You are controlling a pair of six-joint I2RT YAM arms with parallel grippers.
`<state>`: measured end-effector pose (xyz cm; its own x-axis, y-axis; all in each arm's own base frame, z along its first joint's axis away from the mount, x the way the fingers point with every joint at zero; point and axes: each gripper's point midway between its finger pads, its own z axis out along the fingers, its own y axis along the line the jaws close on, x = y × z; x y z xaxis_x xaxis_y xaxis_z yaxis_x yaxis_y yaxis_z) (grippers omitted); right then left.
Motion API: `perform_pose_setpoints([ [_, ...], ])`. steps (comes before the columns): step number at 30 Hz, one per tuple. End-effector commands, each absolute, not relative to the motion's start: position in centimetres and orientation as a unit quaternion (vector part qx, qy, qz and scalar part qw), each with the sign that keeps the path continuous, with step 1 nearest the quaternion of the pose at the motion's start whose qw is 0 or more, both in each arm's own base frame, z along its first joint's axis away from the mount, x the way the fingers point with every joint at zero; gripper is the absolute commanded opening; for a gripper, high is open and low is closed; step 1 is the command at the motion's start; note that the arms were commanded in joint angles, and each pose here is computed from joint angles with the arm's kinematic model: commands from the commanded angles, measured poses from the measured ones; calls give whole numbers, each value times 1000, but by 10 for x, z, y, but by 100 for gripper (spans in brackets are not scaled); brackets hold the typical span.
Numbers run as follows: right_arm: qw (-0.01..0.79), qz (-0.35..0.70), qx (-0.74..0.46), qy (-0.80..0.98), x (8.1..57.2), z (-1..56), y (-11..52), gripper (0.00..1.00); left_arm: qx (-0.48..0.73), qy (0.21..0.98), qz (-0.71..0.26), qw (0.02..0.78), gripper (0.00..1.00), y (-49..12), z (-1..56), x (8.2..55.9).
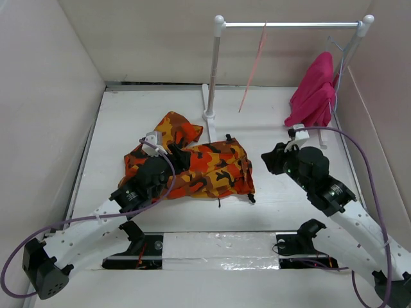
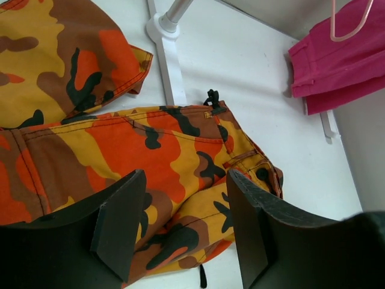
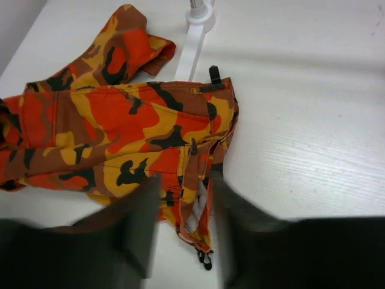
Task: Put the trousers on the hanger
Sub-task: Flatten out the trousers at the center of the board.
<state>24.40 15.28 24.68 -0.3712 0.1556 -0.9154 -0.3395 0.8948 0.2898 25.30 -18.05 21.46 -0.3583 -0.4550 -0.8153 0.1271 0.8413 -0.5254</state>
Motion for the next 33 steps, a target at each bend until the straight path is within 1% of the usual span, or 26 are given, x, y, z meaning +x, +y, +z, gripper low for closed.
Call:
perform_pose_setpoints([
  [1,573,244,-51,781,251,259,160,20,-116,775,-264,562,54,-176,219,252],
  [3,563,240,-53,789,254,252,163,0,-117,774,-268,562,54,-176,220,251],
  [5,555,236,-54,796,259,245,167,0,-120,771,-266,566,52,-175,223,253],
  [6,552,235,-54,799,262,242,168,4,-126,772,-259,566,50,-172,223,254],
  [7,547,235,-56,801,264,238,171,25,-133,777,-248,563,49,-168,219,254],
  [9,540,235,-57,806,274,231,179,49,-156,781,-223,562,46,-156,213,254],
  [10,540,233,-55,807,279,231,181,70,-162,787,-208,558,45,-150,205,253],
  [11,538,232,-54,809,284,230,184,77,-170,789,-199,556,45,-146,200,251],
  [13,526,218,-45,821,302,220,186,90,-184,798,-174,547,48,-132,191,251],
  [14,524,220,-39,822,310,218,189,91,-187,802,-170,542,49,-130,187,249],
  [15,517,223,-39,825,316,213,192,92,-194,802,-163,540,54,-126,185,247],
  [16,497,220,-38,839,326,194,195,92,-207,803,-161,536,57,-122,181,246],
  [17,495,226,-28,838,333,193,200,93,-210,804,-160,533,60,-120,176,244],
  [18,490,223,-20,843,341,186,199,93,-213,800,-169,535,66,-119,178,242],
  [21,482,215,-3,849,370,161,205,93,-230,792,-169,539,71,-109,183,240],
  [22,472,221,-8,853,374,154,212,93,-232,796,-159,535,71,-104,179,237],
  [23,448,211,-4,869,382,128,213,93,-243,792,-162,535,72,-101,179,235],
  [26,442,207,4,873,403,111,219,93,-267,787,-153,535,73,-90,175,230],
  [27,427,200,10,882,408,91,216,93,-277,780,-153,540,73,-86,178,229],
  [29,419,223,0,880,416,86,225,93,-291,775,-154,540,73,-79,178,225],
  [30,404,222,-2,887,416,71,227,93,-297,772,-149,542,74,-75,178,224],
  [33,395,237,-15,887,415,64,240,92,-310,768,-145,541,75,-69,173,220],
])
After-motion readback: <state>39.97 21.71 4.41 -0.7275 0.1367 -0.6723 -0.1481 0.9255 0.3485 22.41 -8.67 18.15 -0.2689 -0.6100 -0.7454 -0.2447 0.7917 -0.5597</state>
